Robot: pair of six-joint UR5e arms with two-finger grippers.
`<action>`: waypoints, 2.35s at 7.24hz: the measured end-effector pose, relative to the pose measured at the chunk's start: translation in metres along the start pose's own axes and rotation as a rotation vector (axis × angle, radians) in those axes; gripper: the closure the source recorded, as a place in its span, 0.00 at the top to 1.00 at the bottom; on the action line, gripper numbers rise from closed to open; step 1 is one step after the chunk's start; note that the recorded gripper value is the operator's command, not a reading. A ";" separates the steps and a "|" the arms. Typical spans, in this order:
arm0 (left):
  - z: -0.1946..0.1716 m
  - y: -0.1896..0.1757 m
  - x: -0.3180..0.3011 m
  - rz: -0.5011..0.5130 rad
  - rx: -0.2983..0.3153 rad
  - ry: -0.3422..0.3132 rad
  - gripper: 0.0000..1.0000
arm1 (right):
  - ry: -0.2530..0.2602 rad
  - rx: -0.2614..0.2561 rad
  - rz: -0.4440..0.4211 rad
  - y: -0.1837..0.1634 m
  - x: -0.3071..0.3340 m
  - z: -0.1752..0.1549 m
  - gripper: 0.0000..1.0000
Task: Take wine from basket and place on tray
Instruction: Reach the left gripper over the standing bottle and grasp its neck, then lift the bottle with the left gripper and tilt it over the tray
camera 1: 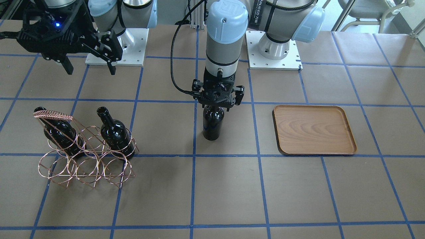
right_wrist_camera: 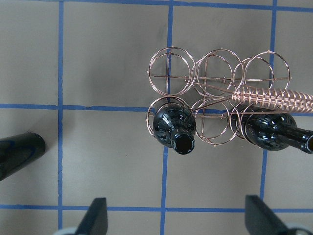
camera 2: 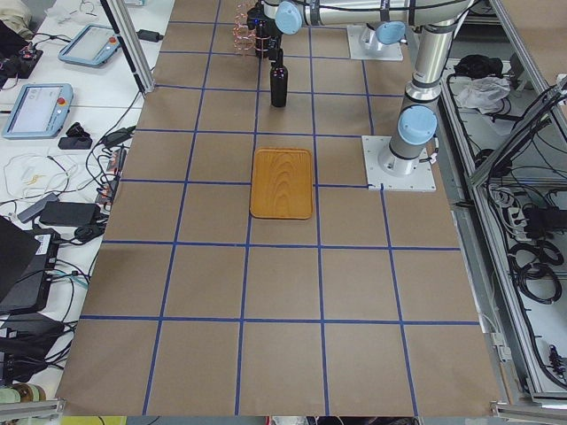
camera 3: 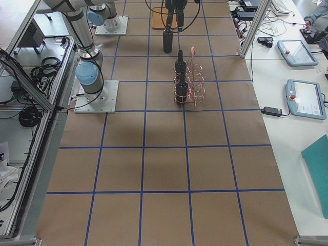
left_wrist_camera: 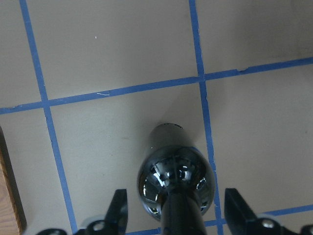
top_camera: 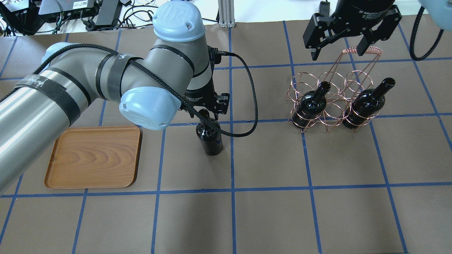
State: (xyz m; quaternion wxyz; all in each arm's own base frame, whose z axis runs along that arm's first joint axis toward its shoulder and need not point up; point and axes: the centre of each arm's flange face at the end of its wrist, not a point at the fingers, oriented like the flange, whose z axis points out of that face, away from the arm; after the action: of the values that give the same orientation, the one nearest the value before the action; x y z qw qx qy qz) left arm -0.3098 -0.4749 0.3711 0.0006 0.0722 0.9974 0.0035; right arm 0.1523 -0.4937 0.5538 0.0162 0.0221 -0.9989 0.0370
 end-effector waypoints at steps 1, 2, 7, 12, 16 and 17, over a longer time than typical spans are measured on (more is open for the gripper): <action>0.001 0.001 0.000 0.000 -0.007 -0.002 0.15 | 0.001 0.001 0.001 0.000 0.000 0.000 1.00; 0.001 0.001 0.000 0.000 -0.011 -0.002 0.00 | 0.004 0.002 0.001 0.000 0.000 0.000 1.00; -0.017 0.004 -0.006 0.005 0.002 -0.004 0.00 | 0.005 0.000 -0.002 -0.001 0.001 0.001 1.00; -0.072 -0.005 -0.152 0.027 -0.013 -0.047 0.00 | 0.001 -0.036 0.012 -0.002 0.001 0.026 1.00; -0.071 0.012 -0.344 -0.023 -0.029 -0.035 0.00 | 0.003 0.013 0.009 -0.007 0.002 0.027 1.00; -0.059 0.023 -0.379 -0.055 -0.046 -0.017 0.00 | 0.003 0.014 0.008 -0.006 0.002 0.026 1.00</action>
State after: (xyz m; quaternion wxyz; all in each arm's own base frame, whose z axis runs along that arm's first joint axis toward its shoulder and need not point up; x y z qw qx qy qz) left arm 0.0683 -0.5067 0.4303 0.0111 0.0447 0.9986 0.0260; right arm 0.1500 -0.5020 0.5281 0.0175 0.0179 -0.9987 0.0440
